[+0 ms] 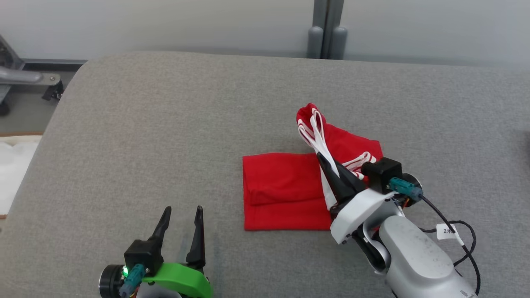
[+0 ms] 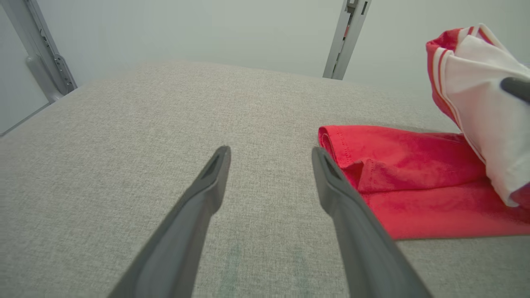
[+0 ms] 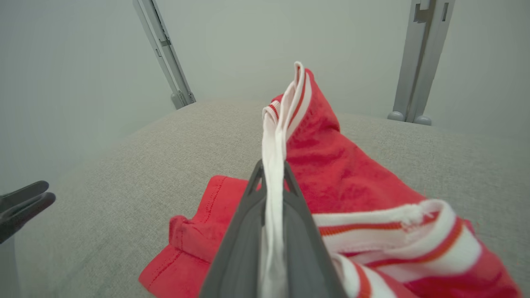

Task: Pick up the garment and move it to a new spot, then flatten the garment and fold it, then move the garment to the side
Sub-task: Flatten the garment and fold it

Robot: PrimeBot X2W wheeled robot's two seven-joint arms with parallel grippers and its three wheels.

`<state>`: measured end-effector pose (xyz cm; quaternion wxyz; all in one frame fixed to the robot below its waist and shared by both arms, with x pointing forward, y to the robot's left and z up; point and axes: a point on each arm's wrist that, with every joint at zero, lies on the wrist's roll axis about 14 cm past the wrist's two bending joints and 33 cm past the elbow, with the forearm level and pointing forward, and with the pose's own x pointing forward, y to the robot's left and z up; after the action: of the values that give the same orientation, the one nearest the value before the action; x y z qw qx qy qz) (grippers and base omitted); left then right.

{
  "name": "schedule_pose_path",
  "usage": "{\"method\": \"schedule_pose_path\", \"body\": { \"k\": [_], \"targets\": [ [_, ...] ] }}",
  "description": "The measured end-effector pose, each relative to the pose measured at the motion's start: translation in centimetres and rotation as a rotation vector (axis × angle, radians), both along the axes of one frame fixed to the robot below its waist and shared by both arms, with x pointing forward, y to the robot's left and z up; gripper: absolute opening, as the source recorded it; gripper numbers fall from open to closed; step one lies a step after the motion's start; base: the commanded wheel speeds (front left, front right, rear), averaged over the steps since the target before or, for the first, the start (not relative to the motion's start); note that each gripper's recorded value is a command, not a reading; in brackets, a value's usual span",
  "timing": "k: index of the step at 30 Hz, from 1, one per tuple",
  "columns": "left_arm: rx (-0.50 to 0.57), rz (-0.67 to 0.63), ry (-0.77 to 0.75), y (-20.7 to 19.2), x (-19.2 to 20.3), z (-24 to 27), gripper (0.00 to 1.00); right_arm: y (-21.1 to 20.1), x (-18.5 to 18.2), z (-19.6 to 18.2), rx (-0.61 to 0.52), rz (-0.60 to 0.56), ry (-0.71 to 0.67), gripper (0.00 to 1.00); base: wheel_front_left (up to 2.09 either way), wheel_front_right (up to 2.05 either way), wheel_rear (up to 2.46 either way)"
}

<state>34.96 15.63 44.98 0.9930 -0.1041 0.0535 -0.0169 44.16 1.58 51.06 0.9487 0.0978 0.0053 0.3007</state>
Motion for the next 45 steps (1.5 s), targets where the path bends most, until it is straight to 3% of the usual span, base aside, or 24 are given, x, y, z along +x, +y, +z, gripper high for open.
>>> {"method": "schedule_pose_path", "body": {
  "k": [8,9,10,11,18,28,36,45],
  "targets": [
    [0.000,0.056,0.022,1.6,-1.1,-0.5,1.00,6.1,-2.1,-1.1,0.028,0.189,0.070,0.00,0.00,0.00,0.00],
    [0.001,0.064,0.024,1.8,-1.2,-0.6,1.00,6.5,-2.2,-1.3,0.031,0.201,0.078,0.28,0.00,0.00,0.00],
    [0.003,0.072,0.027,2.0,-1.3,-0.7,1.00,6.8,-2.3,-1.4,0.035,0.212,0.087,0.50,0.00,0.00,0.00],
    [0.003,0.078,0.030,2.2,-1.4,-0.8,1.00,7.1,-2.3,-1.4,0.041,0.217,0.092,1.00,0.00,0.00,0.00],
    [0.011,0.088,0.029,2.6,-1.1,-0.7,1.00,5.2,-0.5,0.1,0.071,0.140,0.057,1.00,0.00,0.00,0.00],
    [0.036,0.019,-0.012,0.9,0.8,0.3,1.00,-5.9,1.9,0.2,0.016,-0.191,0.000,1.00,0.00,0.00,0.00],
    [0.065,-0.048,-0.040,-0.8,1.9,1.0,1.00,-13.4,-0.2,-1.6,-0.047,-0.390,0.019,1.00,0.00,0.00,0.00],
    [0.075,-0.083,-0.030,-2.0,0.7,0.6,1.00,-17.7,-4.2,-3.5,-0.068,-0.505,0.067,1.00,0.00,0.00,0.00]
  ]
}}
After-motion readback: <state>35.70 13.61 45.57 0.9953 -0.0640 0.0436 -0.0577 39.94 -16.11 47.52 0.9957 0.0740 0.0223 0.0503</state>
